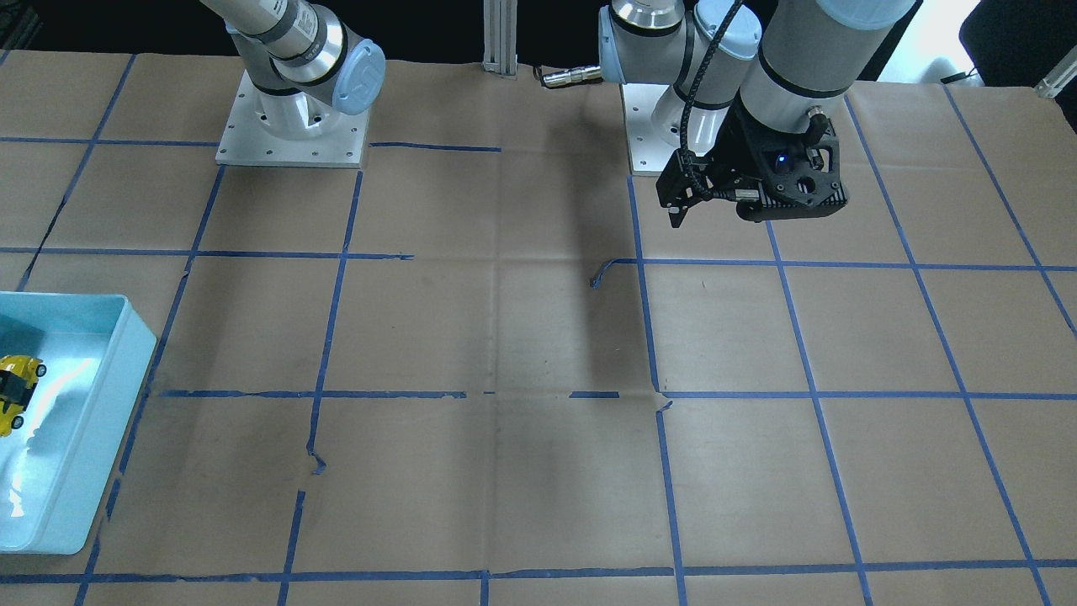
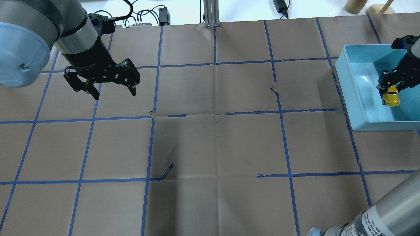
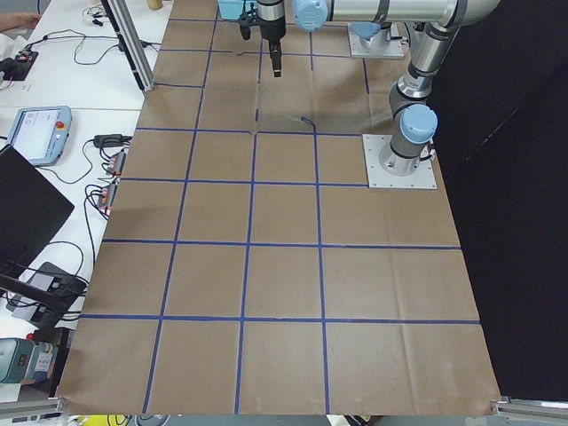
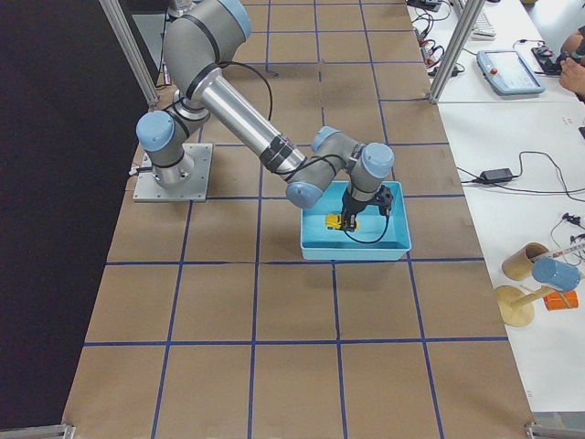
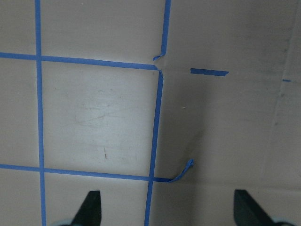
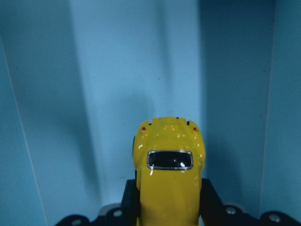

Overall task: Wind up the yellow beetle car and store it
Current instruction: 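Open the right gripper to drop the car in the tray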

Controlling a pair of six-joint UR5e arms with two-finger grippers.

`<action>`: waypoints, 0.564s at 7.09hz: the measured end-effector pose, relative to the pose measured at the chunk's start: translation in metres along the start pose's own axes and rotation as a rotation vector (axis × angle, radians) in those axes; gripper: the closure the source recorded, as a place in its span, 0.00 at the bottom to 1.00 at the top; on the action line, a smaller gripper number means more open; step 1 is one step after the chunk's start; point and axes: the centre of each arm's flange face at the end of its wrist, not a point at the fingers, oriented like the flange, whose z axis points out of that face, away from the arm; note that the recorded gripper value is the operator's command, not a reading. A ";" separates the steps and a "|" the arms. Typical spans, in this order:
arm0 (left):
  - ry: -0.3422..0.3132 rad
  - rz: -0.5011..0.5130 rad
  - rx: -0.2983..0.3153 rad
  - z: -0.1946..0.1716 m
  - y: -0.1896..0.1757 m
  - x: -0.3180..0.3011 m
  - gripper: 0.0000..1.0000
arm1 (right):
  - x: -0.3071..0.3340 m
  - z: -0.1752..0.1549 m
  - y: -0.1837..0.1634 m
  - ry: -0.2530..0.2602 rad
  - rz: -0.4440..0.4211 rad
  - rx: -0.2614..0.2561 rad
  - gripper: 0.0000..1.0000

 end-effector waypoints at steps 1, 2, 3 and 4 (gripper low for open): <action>-0.001 0.001 0.001 0.000 0.000 0.000 0.01 | 0.001 0.007 -0.003 -0.002 -0.019 -0.004 0.32; -0.001 0.001 0.003 0.000 0.000 0.000 0.01 | 0.002 0.011 -0.006 -0.004 -0.050 -0.004 0.12; -0.001 0.003 0.003 0.000 0.000 0.000 0.01 | 0.002 0.011 -0.007 -0.004 -0.075 -0.002 0.01; 0.000 0.004 0.004 0.000 0.000 0.000 0.01 | 0.003 0.008 -0.007 0.000 -0.088 0.001 0.00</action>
